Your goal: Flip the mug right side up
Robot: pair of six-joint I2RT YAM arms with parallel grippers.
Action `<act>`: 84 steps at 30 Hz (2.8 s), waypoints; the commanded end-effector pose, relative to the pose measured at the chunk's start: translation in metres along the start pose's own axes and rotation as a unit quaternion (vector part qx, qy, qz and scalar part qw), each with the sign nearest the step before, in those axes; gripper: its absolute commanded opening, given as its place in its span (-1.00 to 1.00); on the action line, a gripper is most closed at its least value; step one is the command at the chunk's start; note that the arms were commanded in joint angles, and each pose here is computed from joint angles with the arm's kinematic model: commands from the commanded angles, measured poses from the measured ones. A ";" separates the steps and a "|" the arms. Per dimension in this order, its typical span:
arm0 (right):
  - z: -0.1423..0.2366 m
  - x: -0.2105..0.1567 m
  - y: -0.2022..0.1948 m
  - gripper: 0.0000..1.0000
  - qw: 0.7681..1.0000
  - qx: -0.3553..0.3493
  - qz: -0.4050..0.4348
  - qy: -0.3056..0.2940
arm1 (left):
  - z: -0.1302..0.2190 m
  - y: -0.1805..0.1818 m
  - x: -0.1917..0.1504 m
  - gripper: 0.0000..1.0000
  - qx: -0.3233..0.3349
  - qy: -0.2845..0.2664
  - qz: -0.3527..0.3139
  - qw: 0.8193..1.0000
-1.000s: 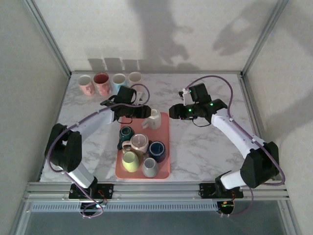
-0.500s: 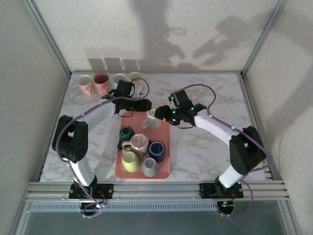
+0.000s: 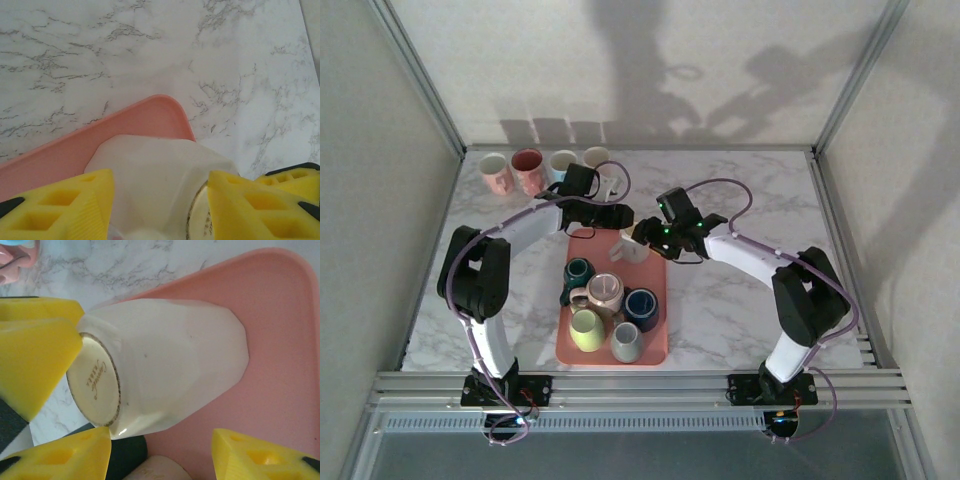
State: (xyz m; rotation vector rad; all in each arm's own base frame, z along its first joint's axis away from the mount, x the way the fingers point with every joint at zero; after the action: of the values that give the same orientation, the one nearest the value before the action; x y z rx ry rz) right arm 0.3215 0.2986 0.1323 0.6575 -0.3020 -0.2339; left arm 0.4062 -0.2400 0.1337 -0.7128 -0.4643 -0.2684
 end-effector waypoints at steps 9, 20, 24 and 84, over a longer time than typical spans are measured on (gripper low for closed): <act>0.006 0.006 -0.026 0.10 0.998 -0.062 -0.011 -0.031 | -0.003 0.020 -0.031 0.01 0.021 0.036 0.006 0.999; 0.008 0.031 -0.024 0.10 0.998 -0.048 0.005 -0.045 | 0.010 -0.008 -0.046 -0.01 -0.023 0.043 0.004 0.999; 0.007 0.042 -0.006 0.09 0.998 -0.029 0.033 -0.047 | 0.008 -0.015 -0.040 -0.01 -0.038 0.032 0.014 0.999; -0.032 -0.032 -0.018 -0.38 0.926 -0.223 0.304 -0.037 | 0.116 0.026 -0.035 0.02 -0.015 -0.084 0.062 0.994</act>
State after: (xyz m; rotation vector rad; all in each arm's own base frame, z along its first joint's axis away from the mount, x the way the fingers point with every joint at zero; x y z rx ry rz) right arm 0.2988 0.3116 0.1001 0.1082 -0.4664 0.2455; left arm 0.3512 -0.1409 0.1821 -0.7842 -0.5867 -0.1008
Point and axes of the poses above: each hand's point on the last joint's axis, 136 mm out from that joint toward the fingers, its own z axis back along the fingers, its own y axis along the line the jaws close on, x = y × z, the point moved 2 cm from there along z, back along the fingers, and after that the axes turned 1 degree about -z, right-handed, at the moved point
